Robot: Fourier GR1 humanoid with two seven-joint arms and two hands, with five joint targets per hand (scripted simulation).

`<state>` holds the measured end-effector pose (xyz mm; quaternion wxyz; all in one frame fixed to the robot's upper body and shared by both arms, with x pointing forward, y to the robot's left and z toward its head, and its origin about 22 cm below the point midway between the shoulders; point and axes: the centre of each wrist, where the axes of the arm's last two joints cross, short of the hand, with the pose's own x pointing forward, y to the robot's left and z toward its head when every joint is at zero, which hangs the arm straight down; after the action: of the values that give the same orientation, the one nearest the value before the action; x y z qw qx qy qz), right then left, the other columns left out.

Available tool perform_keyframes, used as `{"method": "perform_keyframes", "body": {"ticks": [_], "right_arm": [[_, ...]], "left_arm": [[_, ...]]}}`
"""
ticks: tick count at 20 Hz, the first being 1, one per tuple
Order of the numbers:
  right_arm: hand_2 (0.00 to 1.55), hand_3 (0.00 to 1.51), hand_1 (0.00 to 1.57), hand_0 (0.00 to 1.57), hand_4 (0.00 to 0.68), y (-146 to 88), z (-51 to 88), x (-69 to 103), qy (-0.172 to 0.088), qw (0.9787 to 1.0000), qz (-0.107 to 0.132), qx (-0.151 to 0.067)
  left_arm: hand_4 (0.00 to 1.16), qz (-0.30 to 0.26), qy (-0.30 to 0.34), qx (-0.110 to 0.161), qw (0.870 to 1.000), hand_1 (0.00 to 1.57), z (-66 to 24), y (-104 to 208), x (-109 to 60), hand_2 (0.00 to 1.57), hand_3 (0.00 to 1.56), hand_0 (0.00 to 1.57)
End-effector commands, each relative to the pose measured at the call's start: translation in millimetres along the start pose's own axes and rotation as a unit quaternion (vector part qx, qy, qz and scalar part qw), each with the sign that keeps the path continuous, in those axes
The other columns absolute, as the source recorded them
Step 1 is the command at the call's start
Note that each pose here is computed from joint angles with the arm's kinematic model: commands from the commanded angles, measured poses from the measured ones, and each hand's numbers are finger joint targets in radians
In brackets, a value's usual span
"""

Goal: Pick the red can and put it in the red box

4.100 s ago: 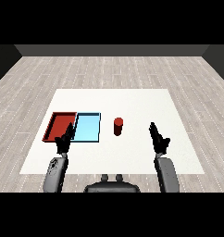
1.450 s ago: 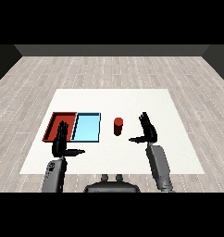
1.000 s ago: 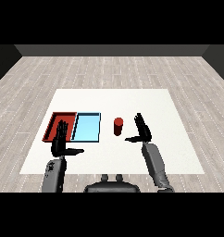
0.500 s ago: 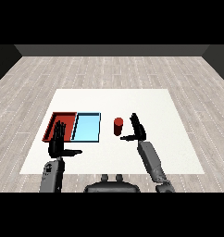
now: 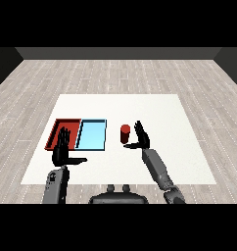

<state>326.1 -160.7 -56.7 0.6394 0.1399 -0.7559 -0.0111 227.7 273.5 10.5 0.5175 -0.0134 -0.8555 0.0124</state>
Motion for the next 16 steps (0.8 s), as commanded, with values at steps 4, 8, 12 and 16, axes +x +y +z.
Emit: {"method": "perform_keyframes", "body": {"ticks": [4,8,12,16], "right_arm": [[0.00,0.00,0.00,0.00,0.000,5,-17.4,4.1,0.015,0.9998,-0.014,0.001],[0.00,0.00,0.00,0.00,0.000,15,-22.1,-15.3,0.013,0.9997,-0.018,-0.002],[0.00,0.00,0.00,0.00,0.000,17,-24.8,-16.5,0.020,0.9998,-0.007,-0.002],[0.00,0.00,0.00,0.00,0.000,13,-42.1,-3.3,0.016,0.9997,-0.015,-0.005]], "left_arm": [[0.00,-0.005,0.000,0.008,1.000,0.00,9.9,-5,6.1,0.00,0.00,0.00],[0.00,-0.001,-0.001,0.001,1.000,0.00,-6.1,-1,-6.4,0.00,0.00,0.00],[0.00,0.002,-0.001,0.002,1.000,0.00,-2.6,-13,10.5,0.00,0.00,0.00],[0.00,-0.001,0.001,-0.001,1.000,0.00,10.9,-8,0.3,0.00,0.00,0.00]]}}
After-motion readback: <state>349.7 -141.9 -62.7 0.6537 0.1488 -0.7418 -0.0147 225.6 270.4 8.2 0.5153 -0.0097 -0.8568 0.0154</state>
